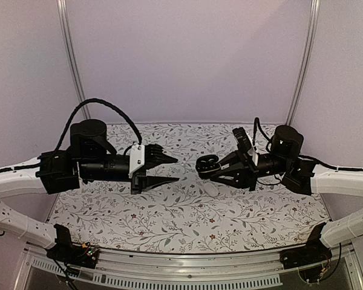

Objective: Insert the wireless bluetooth earbuds into the charging case
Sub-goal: Adjust the left earbud in the left side groove of the charging case.

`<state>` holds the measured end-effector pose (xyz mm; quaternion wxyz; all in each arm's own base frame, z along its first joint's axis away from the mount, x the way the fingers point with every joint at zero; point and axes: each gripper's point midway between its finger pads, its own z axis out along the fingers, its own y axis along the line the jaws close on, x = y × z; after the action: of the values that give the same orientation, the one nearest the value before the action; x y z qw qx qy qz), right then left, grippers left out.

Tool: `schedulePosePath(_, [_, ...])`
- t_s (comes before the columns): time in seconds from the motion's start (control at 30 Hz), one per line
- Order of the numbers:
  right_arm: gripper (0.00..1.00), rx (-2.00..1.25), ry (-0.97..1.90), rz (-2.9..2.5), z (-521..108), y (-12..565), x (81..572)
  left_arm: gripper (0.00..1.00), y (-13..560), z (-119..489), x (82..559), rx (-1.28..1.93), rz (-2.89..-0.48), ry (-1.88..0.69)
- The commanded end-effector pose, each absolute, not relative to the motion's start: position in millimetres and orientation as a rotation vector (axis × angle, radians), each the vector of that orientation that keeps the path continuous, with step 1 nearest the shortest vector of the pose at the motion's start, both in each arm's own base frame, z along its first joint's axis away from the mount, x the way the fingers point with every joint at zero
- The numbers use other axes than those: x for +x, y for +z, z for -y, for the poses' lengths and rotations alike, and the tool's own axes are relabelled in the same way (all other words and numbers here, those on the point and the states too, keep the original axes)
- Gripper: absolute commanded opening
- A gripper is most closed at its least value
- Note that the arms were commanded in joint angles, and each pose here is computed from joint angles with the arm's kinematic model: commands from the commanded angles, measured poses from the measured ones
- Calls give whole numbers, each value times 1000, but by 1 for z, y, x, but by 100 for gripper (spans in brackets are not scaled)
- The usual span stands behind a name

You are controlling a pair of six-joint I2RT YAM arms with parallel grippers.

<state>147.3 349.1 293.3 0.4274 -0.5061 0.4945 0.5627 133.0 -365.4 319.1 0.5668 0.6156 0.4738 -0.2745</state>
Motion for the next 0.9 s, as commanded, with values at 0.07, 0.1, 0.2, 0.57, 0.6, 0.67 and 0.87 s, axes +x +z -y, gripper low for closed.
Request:
schedulePosePath(0.07, [0,-1359,1491,-1273,-342,291,125,40,313,362,120,1604,-1078,-562])
schedulePosePath(0.1, [0,-1369,1496,-1285,-342,288,123,40,313,363,117,1620,-1071,-561])
schedulePosePath(0.2, [0,-1384,1514,-1313,-342,282,118,39,313,370,110,1661,-1053,-549])
schedulePosePath(0.57, [0,-1423,1591,-1339,-345,277,108,36,295,396,89,1813,-985,-465])
schedulePosePath(0.6, [0,-1425,1595,-1343,-346,276,107,36,295,397,90,1815,-982,-451])
schedulePosePath(0.67, [0,-1429,1600,-1352,-347,273,106,35,294,398,88,1825,-975,-445])
schedulePosePath(0.87, [0,-1434,1610,-1371,-350,269,105,34,293,401,88,1822,-949,-386])
